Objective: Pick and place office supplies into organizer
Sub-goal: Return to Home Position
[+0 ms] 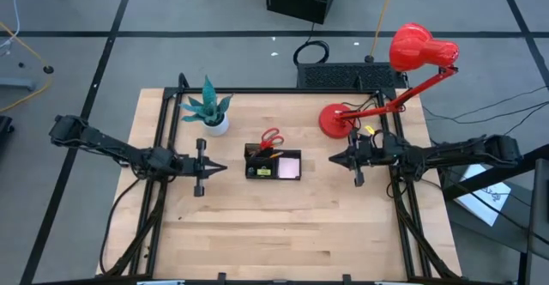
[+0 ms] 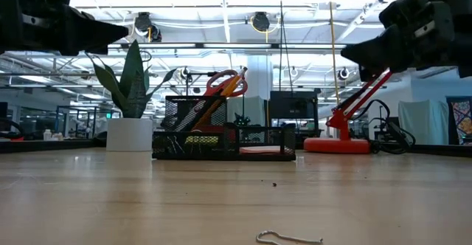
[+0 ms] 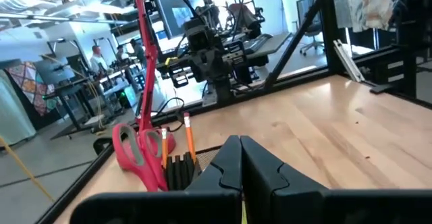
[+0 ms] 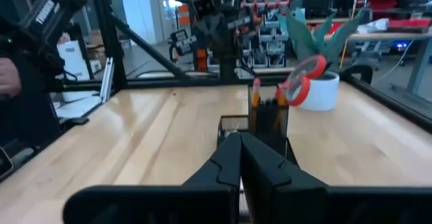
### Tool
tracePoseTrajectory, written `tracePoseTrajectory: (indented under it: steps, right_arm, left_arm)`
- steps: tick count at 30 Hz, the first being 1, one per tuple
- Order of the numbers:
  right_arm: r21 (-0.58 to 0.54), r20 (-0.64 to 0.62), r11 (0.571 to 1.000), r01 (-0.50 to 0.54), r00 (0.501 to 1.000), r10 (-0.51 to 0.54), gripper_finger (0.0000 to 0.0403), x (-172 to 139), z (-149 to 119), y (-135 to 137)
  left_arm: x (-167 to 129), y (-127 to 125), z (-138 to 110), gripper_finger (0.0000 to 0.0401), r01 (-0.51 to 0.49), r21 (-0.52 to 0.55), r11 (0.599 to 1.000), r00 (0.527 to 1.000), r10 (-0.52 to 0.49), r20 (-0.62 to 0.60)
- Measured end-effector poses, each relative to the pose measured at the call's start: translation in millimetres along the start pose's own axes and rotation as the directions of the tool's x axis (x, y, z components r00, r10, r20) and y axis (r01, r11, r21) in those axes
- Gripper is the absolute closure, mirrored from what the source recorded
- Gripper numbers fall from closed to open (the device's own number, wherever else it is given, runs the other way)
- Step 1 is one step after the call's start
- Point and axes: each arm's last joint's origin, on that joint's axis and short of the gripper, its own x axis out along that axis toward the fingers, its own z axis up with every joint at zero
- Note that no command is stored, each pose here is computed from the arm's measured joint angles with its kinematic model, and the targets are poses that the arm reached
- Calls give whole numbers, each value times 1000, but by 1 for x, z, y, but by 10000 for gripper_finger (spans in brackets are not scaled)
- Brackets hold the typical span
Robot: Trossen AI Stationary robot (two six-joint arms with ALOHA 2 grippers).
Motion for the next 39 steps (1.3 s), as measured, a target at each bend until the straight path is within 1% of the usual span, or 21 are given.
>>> tracePoseTrajectory:
  steps: [7, 12, 20, 30, 32, 33, 34, 36, 37, 39]
  right_arm:
    - [13, 9, 1000, -1, 1000, 1, 403, 0, 1, 0]
    - [10, 11, 1000, -1, 1000, 1, 403, 0, 1, 0]
    - [9, 10, 1000, -1, 1000, 1, 403, 0, 1, 0]
    - [9, 10, 1000, -1, 1000, 1, 403, 0, 1, 0]
    - [18, 10, 1000, -3, 1000, 3, 403, 0, 1, 0]
    - [54, 6, 998, -11, 1000, 11, 403, 0, 1, 0]
    - [95, -1, 995, -33, 999, 33, 403, 0, 0, 1]
    - [131, 5, 987, -90, 996, 90, 403, -1, 1, 2]
    - [137, 13, 982, -128, 992, 128, 403, -1, 2, 4]
    - [133, 33, 968, -215, 977, 212, 403, -3, 5, 7]
  left_arm:
    - [0, 0, -1, 400, -8, -12, 1000, 1000, 8, -11]
    - [0, 1, -1, 382, -27, -61, 998, 1000, 26, -15]
    - [0, 1, -1, 360, -27, -61, 998, 1000, 26, -15]
    - [0, 1, -1, 360, -27, -56, 998, 1000, 27, -14]
    - [0, 3, 3, 359, -57, -20, 998, 998, 58, 18]
    - [0, 4, 5, 359, -88, -23, 996, 995, 89, 40]
    - [0, 5, 7, 359, -103, -53, 993, 993, 106, 55]
    - [0, 6, 9, 359, -106, -110, 988, 990, 115, 77]
    - [0, 5, 10, 359, -92, -123, 988, 991, 103, 83]
    - [-1, 0, 8, 359, -24, -92, 995, 997, 31, 75]
